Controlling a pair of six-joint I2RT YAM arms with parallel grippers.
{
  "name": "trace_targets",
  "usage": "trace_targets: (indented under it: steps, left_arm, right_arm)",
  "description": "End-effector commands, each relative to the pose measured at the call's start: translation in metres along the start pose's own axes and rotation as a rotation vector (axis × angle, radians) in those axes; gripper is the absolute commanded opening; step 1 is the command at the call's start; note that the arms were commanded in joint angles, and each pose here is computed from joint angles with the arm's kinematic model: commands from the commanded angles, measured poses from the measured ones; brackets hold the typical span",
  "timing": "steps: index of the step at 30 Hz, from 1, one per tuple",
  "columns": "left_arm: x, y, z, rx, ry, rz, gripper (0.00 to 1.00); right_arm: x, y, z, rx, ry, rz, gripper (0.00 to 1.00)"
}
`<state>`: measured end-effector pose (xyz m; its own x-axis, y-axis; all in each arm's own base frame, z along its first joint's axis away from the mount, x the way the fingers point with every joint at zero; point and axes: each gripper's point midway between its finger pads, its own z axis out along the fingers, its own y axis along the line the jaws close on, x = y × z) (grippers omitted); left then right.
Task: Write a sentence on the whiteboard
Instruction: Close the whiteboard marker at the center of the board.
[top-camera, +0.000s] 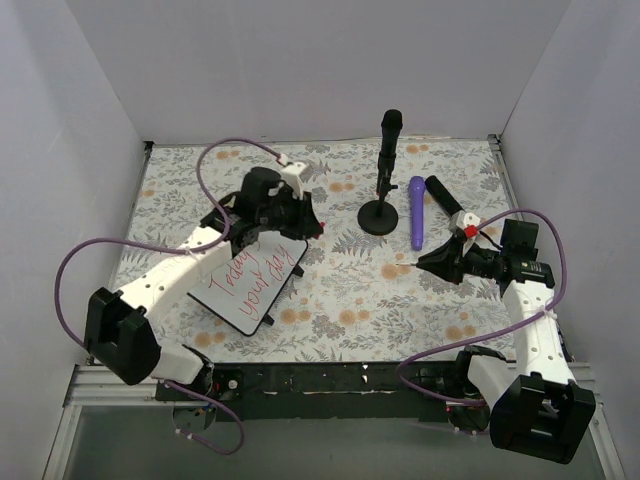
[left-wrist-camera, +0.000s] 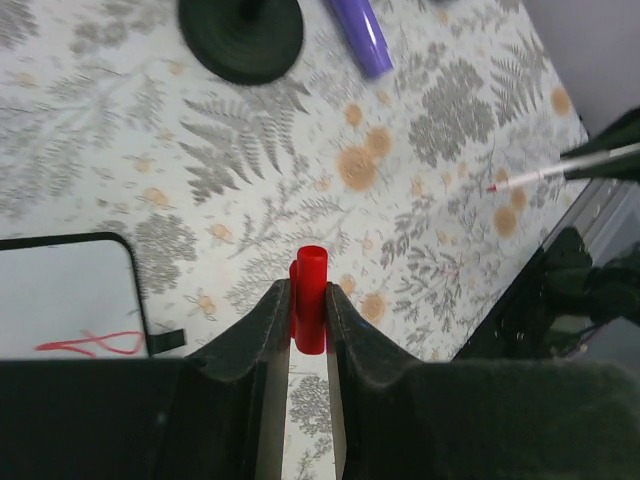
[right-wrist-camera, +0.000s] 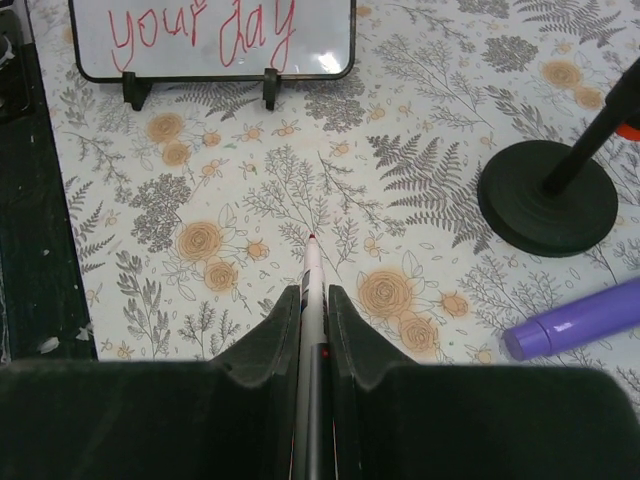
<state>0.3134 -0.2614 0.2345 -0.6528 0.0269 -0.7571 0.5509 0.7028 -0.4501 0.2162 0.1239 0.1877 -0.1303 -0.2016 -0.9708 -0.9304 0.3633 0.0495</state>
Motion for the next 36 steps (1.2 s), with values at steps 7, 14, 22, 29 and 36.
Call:
trace_targets:
  steps: [7, 14, 22, 29, 36]
  left_arm:
    - [0.168, -0.036, 0.066, -0.140, 0.407, 0.245, 0.00]
    - [0.233, -0.016, 0.082, -0.303, 0.541, 0.361, 0.02]
    - [0.259, -0.004, 0.080, -0.401, 0.601, 0.425, 0.21]
    - [0.267, -0.012, 0.069, -0.340, 0.625, 0.400, 0.35]
    - [0.280, -0.025, 0.069, -0.185, 0.676, 0.368, 0.22]
  right_arm:
    - [-0.007, -0.021, -0.013, 0.091, -0.006, -0.009, 0.01]
    - [-0.006, -0.021, -0.013, 0.090, -0.010, 0.004, 0.01]
    - [-0.004, -0.022, -0.012, 0.086, -0.009, 0.012, 0.01]
    - [-0.002, -0.022, -0.012, 0.081, -0.008, 0.024, 0.01]
    - [0.005, -0.019, -0.009, 0.058, -0.013, 0.067, 0.01]
